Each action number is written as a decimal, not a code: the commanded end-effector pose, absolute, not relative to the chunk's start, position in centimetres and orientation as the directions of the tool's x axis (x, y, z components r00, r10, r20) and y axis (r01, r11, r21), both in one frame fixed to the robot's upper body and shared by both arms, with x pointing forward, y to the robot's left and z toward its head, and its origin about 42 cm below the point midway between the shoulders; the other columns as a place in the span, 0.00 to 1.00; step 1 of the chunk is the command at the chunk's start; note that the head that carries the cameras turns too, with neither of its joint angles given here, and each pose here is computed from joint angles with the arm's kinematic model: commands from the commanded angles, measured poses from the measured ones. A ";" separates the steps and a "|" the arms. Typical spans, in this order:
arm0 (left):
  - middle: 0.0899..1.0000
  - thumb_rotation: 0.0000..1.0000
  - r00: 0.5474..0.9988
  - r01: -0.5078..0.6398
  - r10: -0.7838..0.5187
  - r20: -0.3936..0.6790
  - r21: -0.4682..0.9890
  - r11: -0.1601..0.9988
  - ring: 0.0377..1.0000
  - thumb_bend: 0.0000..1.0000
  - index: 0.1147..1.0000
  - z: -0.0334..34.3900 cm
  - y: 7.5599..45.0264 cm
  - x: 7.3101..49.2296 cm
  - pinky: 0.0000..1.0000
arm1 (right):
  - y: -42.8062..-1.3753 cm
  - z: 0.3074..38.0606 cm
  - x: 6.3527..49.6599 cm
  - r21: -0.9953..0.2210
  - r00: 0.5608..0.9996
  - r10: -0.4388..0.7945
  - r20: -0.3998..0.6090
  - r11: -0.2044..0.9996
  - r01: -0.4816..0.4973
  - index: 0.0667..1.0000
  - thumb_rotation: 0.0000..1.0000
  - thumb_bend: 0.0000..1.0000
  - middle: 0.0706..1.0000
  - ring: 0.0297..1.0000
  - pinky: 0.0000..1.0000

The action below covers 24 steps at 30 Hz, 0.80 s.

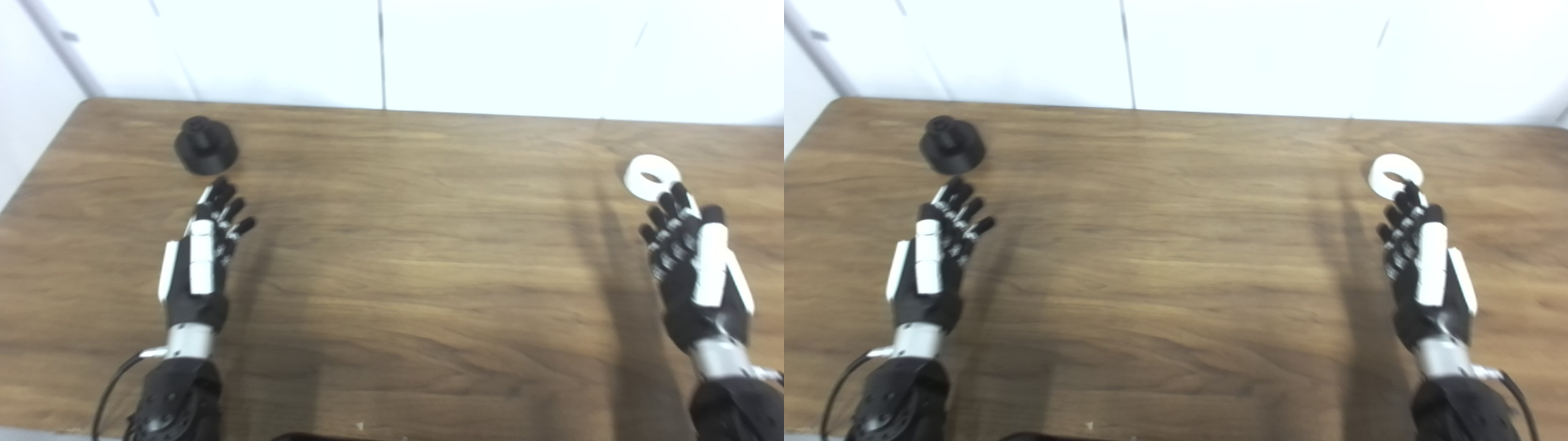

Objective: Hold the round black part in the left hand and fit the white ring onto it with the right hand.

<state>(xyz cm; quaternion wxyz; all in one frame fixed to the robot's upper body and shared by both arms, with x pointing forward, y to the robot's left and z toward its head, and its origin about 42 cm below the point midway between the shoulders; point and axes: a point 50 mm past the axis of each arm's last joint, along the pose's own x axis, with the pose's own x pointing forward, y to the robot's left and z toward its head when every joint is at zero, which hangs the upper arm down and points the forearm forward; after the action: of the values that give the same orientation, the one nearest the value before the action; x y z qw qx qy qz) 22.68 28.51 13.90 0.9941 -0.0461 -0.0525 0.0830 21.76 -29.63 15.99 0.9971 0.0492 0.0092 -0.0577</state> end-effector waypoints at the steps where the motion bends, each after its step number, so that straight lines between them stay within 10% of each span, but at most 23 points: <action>1: 0.93 0.90 0.973 -0.170 0.184 0.138 -0.107 0.980 0.92 0.60 0.92 14.0 27.4 22.1 0.84 | -30.8 15.5 19.7 0.052 0.994 -0.107 -0.025 0.993 0.108 1.00 1.00 0.57 1.00 1.00 1.00; 24: 0.92 0.86 0.974 -0.179 0.193 0.122 -0.114 0.977 0.91 0.61 0.93 12.0 25.0 22.0 0.82 | -31.8 14.8 19.8 0.023 0.994 -0.110 -0.014 0.994 0.110 0.99 1.00 0.53 0.97 1.00 1.00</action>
<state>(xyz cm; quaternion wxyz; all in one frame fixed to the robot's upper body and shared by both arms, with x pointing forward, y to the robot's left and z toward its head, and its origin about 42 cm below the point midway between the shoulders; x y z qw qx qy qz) 22.93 26.03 12.29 0.9943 -0.0360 -0.0542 0.0840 21.68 -30.81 14.86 0.9977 0.0316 0.0120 -0.0584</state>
